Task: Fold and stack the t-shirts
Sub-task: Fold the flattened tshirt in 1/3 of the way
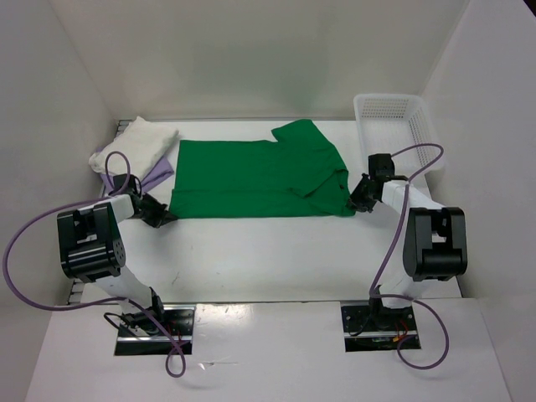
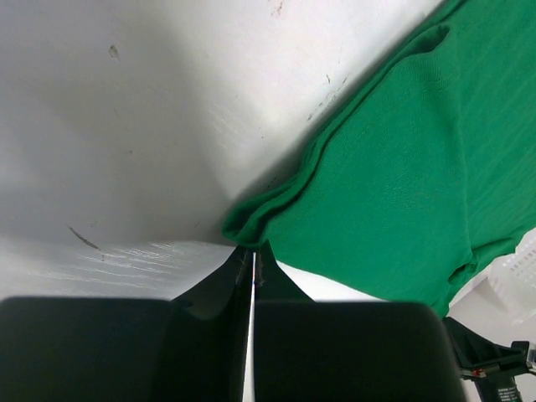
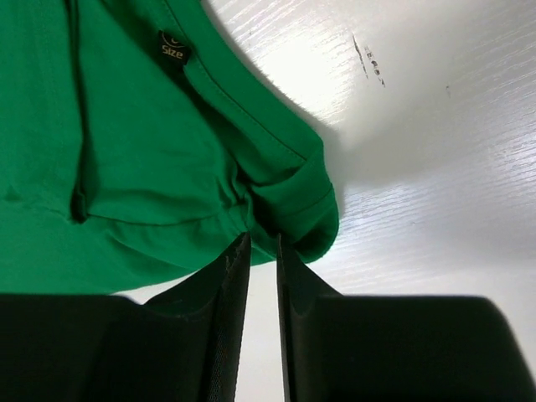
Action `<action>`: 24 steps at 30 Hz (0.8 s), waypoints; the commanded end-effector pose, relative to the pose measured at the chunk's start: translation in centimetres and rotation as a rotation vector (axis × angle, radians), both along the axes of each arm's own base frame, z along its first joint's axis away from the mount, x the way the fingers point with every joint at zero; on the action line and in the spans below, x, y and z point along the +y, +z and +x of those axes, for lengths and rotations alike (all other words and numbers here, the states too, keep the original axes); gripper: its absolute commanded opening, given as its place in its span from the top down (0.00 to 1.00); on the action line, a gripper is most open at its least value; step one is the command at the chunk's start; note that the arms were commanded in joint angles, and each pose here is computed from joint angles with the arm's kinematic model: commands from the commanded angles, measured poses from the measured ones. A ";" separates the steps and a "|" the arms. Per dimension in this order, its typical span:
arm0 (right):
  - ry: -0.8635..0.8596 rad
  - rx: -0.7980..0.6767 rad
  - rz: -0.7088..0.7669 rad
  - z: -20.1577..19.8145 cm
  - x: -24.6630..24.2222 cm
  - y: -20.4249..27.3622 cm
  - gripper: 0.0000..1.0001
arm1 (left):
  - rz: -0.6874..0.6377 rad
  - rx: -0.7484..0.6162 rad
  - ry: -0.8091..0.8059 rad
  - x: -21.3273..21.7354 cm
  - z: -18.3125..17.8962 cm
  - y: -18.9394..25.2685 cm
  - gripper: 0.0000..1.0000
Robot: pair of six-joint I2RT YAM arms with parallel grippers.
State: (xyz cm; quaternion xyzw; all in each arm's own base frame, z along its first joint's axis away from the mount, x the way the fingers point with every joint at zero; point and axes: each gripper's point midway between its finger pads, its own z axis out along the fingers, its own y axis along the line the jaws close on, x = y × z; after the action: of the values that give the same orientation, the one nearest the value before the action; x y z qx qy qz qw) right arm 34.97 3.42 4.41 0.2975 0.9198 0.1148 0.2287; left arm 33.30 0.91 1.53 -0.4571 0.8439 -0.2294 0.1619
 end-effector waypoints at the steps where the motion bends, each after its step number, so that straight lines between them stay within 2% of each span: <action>1: 0.006 -0.036 -0.008 1.6 -0.3 0.5 0.77 | 0.024 -0.034 0.010 0.8 1.4 0.6 1.00; 3: 0.011 -0.045 0.000 1.9 -0.1 0.9 0.79 | 0.024 -0.034 0.010 0.8 1.4 0.6 1.00; 5: 0.023 -0.046 0.003 2.1 0.0 0.9 0.91 | 0.027 -0.045 0.010 0.9 1.7 0.9 1.00; 9: 0.003 -0.066 -0.013 2.9 -0.4 1.5 1.00 | 0.032 -0.048 0.002 1.0 1.9 1.2 1.00; 17: -0.049 -0.122 -0.078 5.6 -1.8 3.3 1.00 | 0.053 -0.045 0.002 1.4 2.1 1.4 1.00; 24: -0.060 -0.070 -0.099 6.3 -2.3 0.5 1.00 | 0.052 -0.030 -0.006 1.3 1.9 0.8 1.00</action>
State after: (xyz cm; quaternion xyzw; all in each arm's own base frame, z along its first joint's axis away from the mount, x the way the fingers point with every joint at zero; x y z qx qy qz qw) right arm 39.57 2.06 5.12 0.2999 0.9139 0.0864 0.2595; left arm 34.37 1.54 2.15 -0.4549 0.8447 -0.2228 0.1731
